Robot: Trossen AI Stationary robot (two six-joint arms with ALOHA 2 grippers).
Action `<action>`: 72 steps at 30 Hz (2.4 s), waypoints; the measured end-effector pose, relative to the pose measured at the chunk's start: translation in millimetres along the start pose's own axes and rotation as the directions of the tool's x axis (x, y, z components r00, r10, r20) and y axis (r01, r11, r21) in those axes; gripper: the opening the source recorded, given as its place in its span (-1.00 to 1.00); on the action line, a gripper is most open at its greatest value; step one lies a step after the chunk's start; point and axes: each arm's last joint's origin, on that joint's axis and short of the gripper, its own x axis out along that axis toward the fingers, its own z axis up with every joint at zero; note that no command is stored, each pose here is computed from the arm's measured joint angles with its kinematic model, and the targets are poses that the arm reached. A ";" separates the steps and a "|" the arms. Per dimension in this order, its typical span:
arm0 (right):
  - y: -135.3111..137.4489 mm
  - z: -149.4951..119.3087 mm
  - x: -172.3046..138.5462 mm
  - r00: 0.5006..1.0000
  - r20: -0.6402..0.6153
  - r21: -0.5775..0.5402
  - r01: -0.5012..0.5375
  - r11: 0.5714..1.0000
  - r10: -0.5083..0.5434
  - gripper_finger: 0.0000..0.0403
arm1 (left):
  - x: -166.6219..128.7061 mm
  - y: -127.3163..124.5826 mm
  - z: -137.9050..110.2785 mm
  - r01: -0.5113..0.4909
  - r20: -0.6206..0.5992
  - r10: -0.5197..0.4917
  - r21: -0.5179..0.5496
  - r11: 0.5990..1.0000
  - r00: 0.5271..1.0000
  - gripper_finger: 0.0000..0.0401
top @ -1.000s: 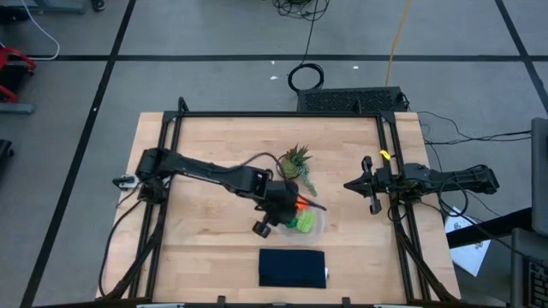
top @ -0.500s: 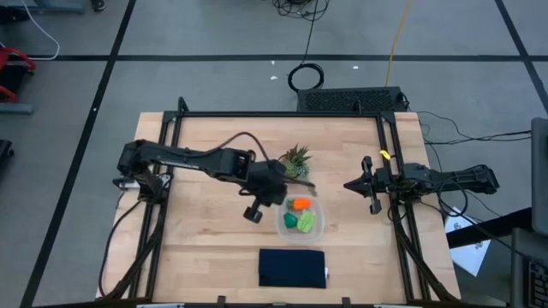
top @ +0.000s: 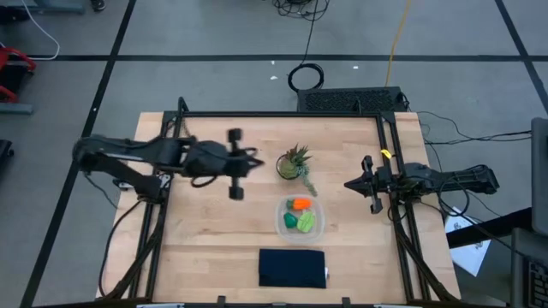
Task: Pick and placing Produce into tupperware
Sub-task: Return to Home Position
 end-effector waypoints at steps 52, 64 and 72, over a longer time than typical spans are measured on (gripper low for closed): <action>0.8 5.0 -0.8 0.999 0.053 0.008 -0.012 1.000 0.012 -1.00 | -62.7 -62.2 -240.7 0.156 0.638 -0.101 -0.031 0.987 0.763 -1.00; 0.6 2.9 -0.7 0.999 0.031 0.006 -0.011 1.000 0.011 -1.00 | -56.2 -55.6 -247.4 0.155 0.584 -0.084 -0.073 0.985 0.807 -1.00; 0.5 1.1 -0.6 1.000 0.013 0.003 -0.009 1.000 0.009 -1.00 | -54.9 -56.6 -249.4 0.171 0.564 -0.096 -0.082 0.982 0.820 -1.00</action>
